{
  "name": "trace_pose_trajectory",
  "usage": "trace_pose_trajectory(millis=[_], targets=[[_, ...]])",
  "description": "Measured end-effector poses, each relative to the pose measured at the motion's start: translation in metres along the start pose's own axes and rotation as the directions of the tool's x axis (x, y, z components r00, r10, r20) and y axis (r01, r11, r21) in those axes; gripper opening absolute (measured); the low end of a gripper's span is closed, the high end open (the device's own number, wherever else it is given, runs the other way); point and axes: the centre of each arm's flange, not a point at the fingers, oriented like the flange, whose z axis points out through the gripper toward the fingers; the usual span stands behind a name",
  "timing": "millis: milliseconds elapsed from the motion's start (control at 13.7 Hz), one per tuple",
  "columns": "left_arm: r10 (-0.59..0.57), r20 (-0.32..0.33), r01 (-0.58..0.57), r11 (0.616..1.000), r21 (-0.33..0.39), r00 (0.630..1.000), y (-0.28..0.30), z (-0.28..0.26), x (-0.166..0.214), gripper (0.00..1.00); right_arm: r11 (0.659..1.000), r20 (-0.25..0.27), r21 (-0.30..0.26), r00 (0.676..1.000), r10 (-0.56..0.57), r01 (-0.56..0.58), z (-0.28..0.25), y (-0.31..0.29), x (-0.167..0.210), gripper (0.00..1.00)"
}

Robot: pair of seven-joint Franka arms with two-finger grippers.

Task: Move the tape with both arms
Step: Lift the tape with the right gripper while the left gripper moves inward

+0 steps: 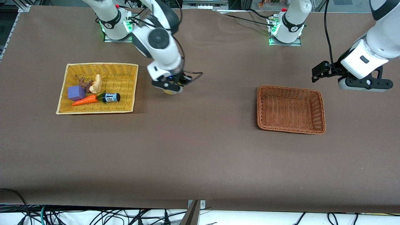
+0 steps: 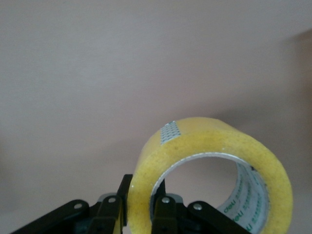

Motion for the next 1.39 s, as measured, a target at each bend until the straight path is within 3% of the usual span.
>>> trace_pose_trajectory(millis=[366,805,1024,1244,1390], targets=[[0.003,0.031,-0.003,1.0,0.002,1.0,0.002,0.015,0.007,1.0,0.999,0.02,-0.031,0.999,0.039,-0.038,0.097,-0.059,-0.014,0.22],[0.005,0.096,-0.006,1.0,0.008,0.995,0.003,0.02,0.0,1.0,0.998,0.028,-0.049,0.999,0.036,-0.034,0.114,-0.06,-0.015,0.22],[0.036,0.243,-0.042,0.999,0.02,0.969,0.019,0.046,-0.008,1.0,0.998,0.012,-0.058,1.0,0.023,-0.023,0.129,-0.061,-0.021,0.22],[0.059,0.258,-0.064,0.998,0.01,0.964,0.033,0.055,-0.006,1.0,0.998,-0.006,-0.061,1.0,0.018,-0.018,0.138,-0.063,-0.025,0.22],[0.066,0.236,-0.061,0.998,-0.031,0.969,0.039,0.051,-0.004,1.0,0.998,-0.01,-0.061,1.0,0.018,-0.018,0.138,-0.063,-0.023,0.36]])
